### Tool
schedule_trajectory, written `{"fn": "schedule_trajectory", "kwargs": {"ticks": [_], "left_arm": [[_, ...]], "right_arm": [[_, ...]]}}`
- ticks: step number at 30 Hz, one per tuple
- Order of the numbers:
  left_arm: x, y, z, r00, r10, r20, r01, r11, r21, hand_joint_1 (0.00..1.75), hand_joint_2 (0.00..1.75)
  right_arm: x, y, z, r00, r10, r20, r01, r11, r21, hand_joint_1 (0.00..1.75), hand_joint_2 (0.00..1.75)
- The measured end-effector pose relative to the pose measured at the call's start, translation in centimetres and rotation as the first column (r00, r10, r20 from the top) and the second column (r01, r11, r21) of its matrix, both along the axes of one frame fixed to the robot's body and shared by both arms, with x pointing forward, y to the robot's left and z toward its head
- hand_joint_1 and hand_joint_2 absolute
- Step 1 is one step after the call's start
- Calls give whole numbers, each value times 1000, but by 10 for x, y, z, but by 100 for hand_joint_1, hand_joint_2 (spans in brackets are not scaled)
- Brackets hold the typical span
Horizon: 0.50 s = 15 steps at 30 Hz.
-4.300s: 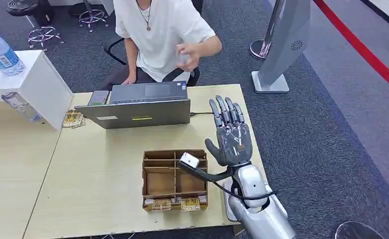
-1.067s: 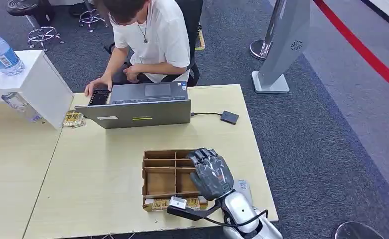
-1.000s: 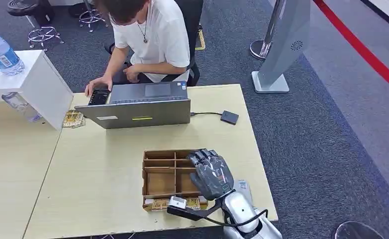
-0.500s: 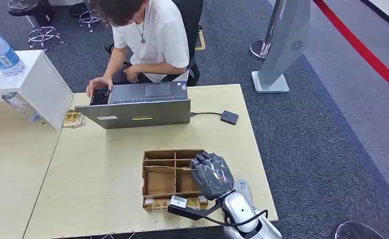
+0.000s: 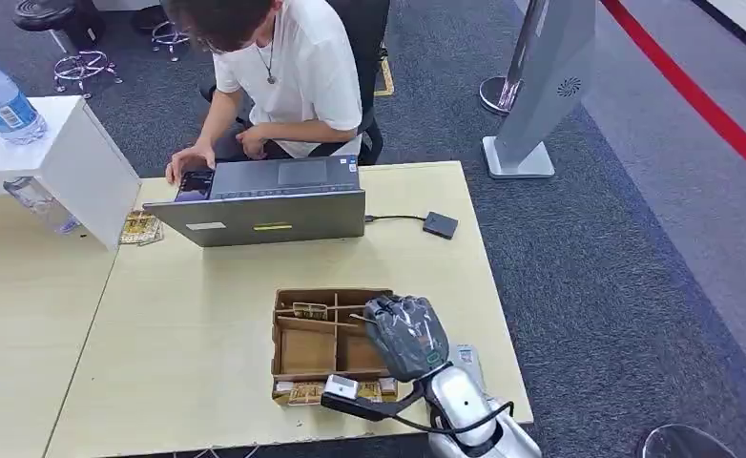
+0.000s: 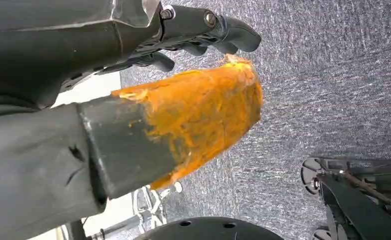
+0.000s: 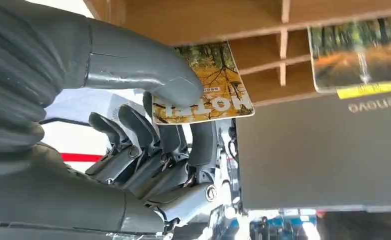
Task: Pass the card to the sensor for recognition and then transmit it.
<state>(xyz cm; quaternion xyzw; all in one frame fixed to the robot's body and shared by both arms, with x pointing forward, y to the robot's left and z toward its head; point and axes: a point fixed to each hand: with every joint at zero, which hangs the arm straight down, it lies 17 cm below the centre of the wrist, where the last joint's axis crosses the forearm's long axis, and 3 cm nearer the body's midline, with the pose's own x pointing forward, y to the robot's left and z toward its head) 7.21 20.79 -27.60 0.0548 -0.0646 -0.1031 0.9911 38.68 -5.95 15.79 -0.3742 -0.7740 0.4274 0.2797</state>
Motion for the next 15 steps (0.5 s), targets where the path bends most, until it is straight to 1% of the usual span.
{"fn": "schedule_trajectory", "kwargs": {"ticks": [1,4,9,15], "left_arm": [[0,0,0,1000,1,0,-1,1000,0,0,0],[0,0,0,1000,1,0,-1,1000,1,0,0],[0,0,0,1000,5,0,-5,1000,1,0,0],[0,1,0,1000,11,0,-11,1000,2,0,0]], "right_arm": [[-1,0,3,1000,0,9,-1,1000,4,175,175],[-5,0,12,999,2,33,-3,1000,21,175,175],[-16,0,37,994,11,104,-17,998,58,175,175],[-34,3,65,982,44,185,-59,995,77,175,175]]}}
